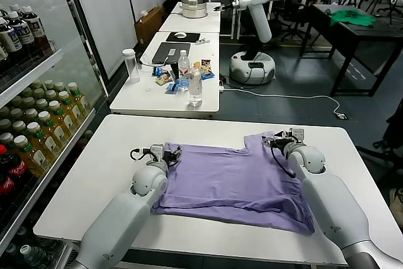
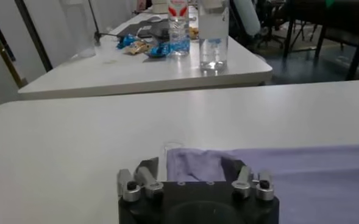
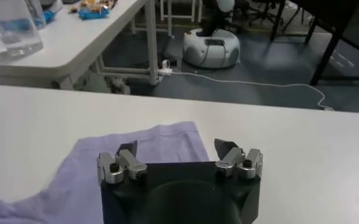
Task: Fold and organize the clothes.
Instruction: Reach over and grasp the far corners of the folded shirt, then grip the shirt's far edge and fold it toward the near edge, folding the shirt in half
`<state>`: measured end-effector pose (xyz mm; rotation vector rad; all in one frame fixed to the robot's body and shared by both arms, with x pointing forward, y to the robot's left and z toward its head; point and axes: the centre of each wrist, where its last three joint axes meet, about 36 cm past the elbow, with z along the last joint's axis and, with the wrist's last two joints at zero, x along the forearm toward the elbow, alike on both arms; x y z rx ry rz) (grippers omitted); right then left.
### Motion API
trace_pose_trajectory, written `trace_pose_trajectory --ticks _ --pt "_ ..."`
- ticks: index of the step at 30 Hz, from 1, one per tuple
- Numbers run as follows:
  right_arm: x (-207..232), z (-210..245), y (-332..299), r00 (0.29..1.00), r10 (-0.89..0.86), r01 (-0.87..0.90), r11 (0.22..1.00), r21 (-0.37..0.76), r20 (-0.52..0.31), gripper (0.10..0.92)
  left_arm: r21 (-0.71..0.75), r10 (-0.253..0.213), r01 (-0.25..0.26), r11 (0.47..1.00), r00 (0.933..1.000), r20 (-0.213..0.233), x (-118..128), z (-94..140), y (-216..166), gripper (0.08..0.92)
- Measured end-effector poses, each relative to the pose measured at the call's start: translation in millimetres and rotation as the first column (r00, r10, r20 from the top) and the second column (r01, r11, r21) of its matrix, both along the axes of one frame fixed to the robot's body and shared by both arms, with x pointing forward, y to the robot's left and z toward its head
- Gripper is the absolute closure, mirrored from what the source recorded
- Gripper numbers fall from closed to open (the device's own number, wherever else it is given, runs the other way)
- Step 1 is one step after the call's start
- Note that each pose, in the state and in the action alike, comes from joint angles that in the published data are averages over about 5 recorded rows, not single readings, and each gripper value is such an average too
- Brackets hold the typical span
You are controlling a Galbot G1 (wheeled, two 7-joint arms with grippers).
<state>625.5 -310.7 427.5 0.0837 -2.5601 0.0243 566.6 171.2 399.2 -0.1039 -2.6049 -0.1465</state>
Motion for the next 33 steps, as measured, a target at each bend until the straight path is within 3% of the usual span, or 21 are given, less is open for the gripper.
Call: trace_pose_trajectory --ticks 13,17,24,33 --pt "0 -5 1 1.000 0.011 -0.010 1.000 0.029 -0.013 0.548 -0.045 -0.006 0.005 0.999 0.9997 -0.026 -4 -4 3 0.787" --pt "-4 -3 0 1.000 0.015 -0.015 0.999 0.038 -0.006 0.686 -0.070 -0.007 0.006 0.998 0.9997 -0.021 -6 -4 7 0.878" --pt "-17 8 -2 0.999 0.029 -0.030 0.999 0.044 0.032 0.875 -0.116 -0.009 0.009 0.993 1.0000 0.002 -16 -1 14 0.897" --pt "-52 34 -14 0.993 0.052 -0.057 0.997 0.045 0.107 0.908 -0.170 -0.024 0.032 0.985 0.9984 0.052 -41 16 23 0.897"
